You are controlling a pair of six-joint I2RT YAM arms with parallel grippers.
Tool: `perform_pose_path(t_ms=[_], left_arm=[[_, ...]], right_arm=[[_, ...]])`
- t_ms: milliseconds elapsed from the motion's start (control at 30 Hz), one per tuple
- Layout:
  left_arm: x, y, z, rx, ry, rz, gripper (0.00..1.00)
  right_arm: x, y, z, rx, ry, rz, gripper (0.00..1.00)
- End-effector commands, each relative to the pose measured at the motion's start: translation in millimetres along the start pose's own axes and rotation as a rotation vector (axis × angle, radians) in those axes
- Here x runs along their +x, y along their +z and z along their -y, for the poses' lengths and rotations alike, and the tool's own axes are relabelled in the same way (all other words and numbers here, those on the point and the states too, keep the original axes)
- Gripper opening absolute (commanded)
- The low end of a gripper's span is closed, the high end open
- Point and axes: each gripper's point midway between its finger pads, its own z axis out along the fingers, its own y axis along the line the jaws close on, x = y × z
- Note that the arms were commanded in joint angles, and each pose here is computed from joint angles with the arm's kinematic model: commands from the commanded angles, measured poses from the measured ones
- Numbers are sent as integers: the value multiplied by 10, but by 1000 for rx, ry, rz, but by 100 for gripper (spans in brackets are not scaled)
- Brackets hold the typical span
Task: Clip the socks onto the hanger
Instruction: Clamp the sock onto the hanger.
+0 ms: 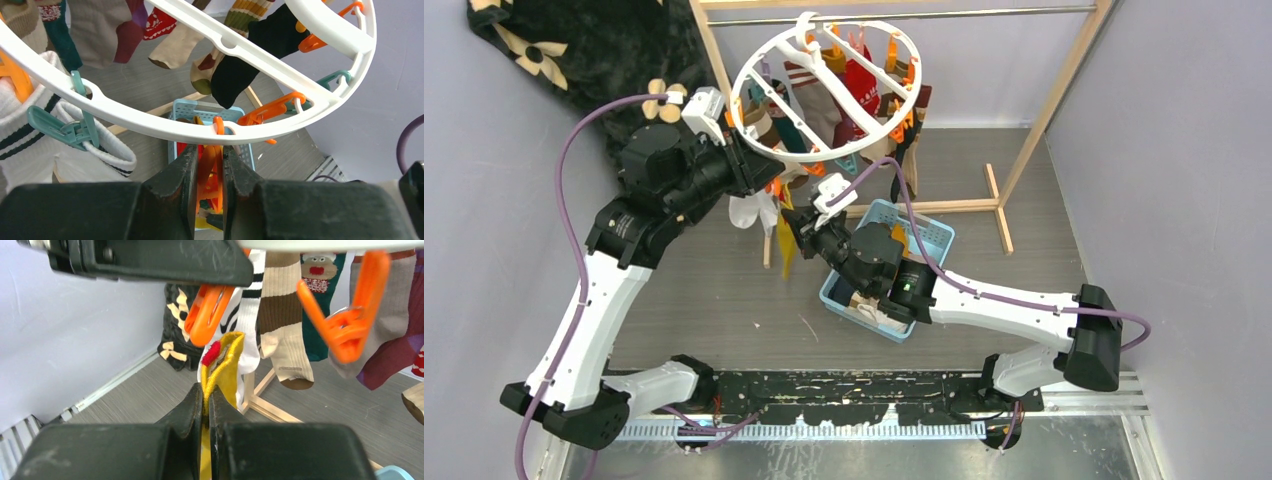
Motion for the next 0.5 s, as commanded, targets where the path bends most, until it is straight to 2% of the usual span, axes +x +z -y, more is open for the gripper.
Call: perform_pose_path(t_ms=[0, 467], left_arm=[[-68, -22, -179, -85, 11, 64, 1], [-165, 137, -161, -74, -30, 78, 1]], right_arm=[[-393, 91, -19, 13, 107, 103, 1], [-414, 177, -3, 8, 121, 87, 1]])
